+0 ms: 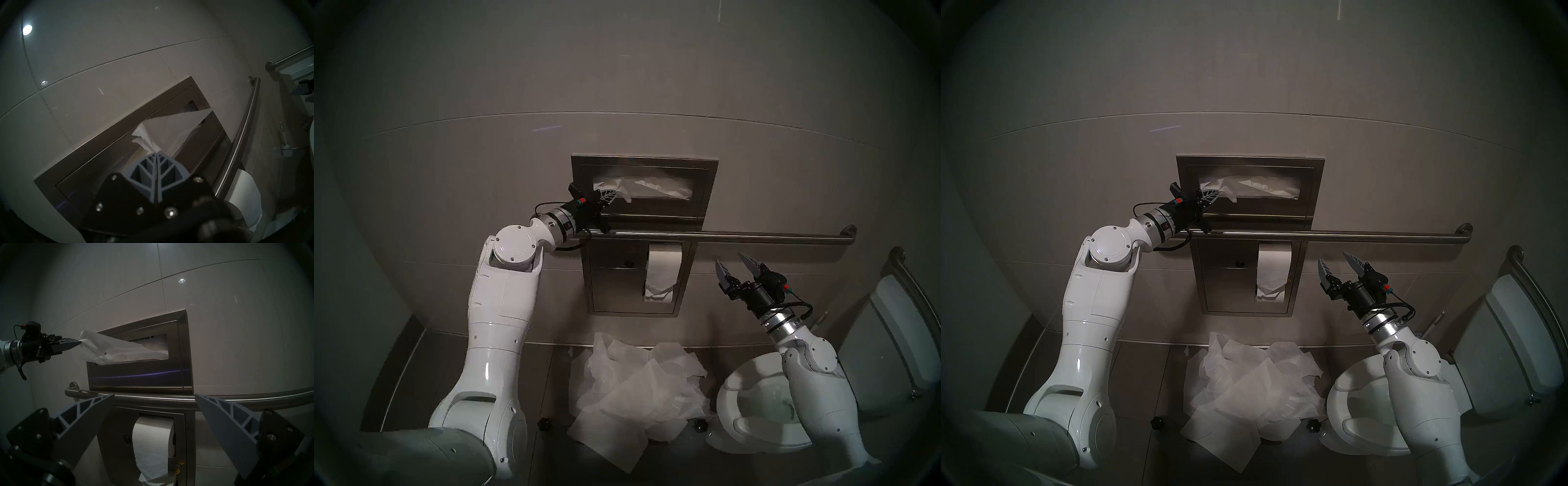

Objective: Take out a toilet seat cover

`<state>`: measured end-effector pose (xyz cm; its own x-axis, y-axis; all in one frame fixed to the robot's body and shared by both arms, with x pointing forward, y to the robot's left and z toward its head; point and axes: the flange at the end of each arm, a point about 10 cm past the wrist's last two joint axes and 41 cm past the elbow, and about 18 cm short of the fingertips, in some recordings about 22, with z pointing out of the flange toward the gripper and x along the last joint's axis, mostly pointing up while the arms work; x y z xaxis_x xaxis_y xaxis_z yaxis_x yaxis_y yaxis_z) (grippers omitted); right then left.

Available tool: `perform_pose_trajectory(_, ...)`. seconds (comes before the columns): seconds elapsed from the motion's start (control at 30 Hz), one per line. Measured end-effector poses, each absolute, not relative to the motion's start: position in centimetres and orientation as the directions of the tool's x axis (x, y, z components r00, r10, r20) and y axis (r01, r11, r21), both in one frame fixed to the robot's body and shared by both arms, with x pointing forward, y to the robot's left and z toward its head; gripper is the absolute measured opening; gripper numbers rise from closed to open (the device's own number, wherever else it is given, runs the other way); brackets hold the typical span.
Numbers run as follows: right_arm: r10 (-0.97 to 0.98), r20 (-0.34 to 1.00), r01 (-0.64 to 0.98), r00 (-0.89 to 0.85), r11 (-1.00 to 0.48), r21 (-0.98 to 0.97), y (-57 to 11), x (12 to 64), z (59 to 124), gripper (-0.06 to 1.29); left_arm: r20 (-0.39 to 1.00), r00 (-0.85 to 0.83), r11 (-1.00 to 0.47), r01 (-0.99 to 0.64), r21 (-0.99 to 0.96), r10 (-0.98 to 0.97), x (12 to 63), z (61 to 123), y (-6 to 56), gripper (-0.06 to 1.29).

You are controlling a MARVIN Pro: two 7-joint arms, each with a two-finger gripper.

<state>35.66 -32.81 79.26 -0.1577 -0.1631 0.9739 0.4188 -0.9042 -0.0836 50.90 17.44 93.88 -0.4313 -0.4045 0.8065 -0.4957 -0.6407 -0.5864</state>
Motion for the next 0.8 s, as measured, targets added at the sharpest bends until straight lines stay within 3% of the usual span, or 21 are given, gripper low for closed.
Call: perform_pose_trajectory(0.8,-0.248,0.968,0.502,-0.027,-0.841,-0.202,-26.5,39.5,79.6,1.23,0.807,-0.430,-0.641,-0.496,-0.586,-0.405,50.9,93.8,17.4,-0.02)
